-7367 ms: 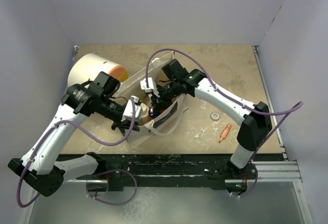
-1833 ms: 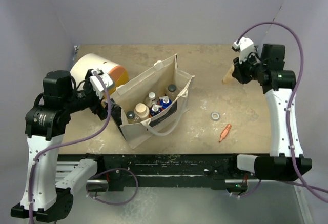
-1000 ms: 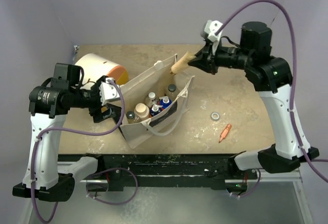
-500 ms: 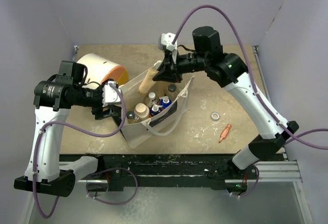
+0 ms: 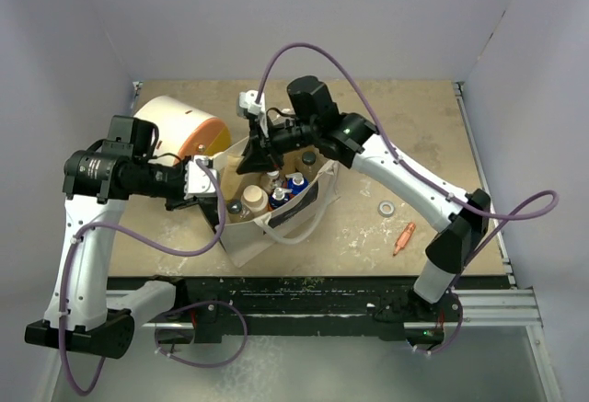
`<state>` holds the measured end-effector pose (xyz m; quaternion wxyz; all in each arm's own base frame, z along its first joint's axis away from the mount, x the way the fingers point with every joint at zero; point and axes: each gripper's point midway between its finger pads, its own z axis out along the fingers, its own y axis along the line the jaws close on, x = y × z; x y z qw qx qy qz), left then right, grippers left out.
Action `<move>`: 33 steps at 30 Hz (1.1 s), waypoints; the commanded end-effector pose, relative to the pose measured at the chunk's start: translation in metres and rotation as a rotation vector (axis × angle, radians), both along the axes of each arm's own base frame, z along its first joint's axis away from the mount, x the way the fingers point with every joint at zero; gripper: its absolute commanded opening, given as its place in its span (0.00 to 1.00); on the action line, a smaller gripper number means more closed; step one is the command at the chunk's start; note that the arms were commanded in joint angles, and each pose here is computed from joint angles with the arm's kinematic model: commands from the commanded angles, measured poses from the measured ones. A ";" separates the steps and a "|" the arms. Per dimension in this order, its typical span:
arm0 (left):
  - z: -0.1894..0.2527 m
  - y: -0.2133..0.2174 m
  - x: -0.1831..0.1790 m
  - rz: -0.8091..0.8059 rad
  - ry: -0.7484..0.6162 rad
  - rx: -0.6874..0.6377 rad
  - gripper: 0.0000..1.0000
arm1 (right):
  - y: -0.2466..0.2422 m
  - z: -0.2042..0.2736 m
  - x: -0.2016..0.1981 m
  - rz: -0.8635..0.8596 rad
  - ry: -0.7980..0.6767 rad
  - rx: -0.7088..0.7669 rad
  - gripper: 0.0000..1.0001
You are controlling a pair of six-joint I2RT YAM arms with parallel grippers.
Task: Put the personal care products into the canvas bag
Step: Place the care product in the canvas bag.
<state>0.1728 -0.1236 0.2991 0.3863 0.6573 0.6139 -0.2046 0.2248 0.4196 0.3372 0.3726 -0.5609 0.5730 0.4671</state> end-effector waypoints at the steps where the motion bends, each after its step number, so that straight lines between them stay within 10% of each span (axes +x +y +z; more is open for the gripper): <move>1: 0.006 -0.003 -0.005 -0.036 -0.039 -0.024 0.30 | 0.018 0.019 -0.012 0.057 -0.020 0.107 0.00; 8: 0.013 -0.006 -0.012 -0.047 -0.063 -0.047 0.13 | 0.036 -0.009 -0.023 0.099 0.024 0.078 0.00; 33: 0.008 0.008 -0.015 -0.005 -0.106 0.027 0.10 | 0.070 -0.086 -0.047 0.122 0.052 -0.006 0.00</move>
